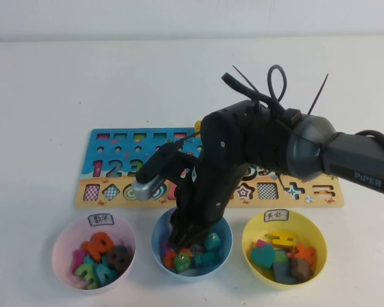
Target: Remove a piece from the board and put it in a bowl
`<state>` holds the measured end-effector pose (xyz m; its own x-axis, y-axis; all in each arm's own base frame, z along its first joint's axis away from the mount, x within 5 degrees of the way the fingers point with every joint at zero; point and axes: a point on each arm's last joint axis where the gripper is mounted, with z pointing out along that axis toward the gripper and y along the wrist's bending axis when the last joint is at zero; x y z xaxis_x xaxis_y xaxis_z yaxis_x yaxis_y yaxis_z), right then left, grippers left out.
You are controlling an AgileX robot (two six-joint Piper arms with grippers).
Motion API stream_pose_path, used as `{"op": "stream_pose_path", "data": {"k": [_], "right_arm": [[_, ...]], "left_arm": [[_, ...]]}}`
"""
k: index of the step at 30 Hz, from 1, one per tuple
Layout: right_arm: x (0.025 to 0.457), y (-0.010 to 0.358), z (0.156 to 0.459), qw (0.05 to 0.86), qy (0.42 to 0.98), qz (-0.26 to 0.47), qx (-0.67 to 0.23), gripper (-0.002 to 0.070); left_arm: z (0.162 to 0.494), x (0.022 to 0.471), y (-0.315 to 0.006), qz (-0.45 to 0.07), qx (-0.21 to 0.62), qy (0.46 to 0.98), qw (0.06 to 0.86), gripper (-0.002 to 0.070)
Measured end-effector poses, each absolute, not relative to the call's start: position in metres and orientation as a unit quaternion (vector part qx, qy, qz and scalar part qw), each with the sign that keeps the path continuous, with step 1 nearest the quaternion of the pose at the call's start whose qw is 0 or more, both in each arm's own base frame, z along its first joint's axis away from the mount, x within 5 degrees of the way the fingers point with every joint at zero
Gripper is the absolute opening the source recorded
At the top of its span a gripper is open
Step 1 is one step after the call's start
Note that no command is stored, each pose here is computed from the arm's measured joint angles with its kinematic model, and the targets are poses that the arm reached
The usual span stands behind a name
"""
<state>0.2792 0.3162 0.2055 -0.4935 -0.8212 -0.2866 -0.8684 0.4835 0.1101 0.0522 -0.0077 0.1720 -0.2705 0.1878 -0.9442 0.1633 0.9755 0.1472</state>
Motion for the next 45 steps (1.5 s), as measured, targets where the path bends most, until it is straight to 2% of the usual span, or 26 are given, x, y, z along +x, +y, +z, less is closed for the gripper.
{"op": "stream_pose_path", "data": {"k": [13,21,26,34,38,42,45], "right_arm": [[0.279,0.316,0.206,0.095,0.856,0.122,-0.493,0.0202],[0.278,0.316,0.204,0.089,0.857,0.12,-0.494,0.0295],[0.278,0.316,0.204,0.088,0.856,0.12,-0.494,0.0318],[0.271,0.309,0.24,0.121,0.85,0.13,-0.496,0.0318],[0.263,0.301,0.261,0.123,0.85,0.136,-0.494,0.0256],[0.253,0.295,0.279,0.115,0.851,0.152,-0.489,0.0083],[0.246,0.291,0.292,0.116,0.85,0.165,-0.487,0.0011]], "left_arm": [[0.172,0.052,-0.008,0.01,0.11,0.797,0.594,-0.0001],[0.172,0.052,-0.008,0.01,0.11,0.797,0.594,-0.0001],[0.172,0.052,-0.008,0.01,0.11,0.797,0.594,-0.0001],[0.172,0.052,-0.008,0.01,0.11,0.797,0.594,-0.0001],[0.172,0.052,-0.008,0.01,0.11,0.797,0.594,-0.0001],[0.172,0.052,-0.008,0.01,0.11,0.797,0.594,-0.0001],[0.172,0.052,-0.008,0.01,0.11,0.797,0.594,-0.0001]]}}
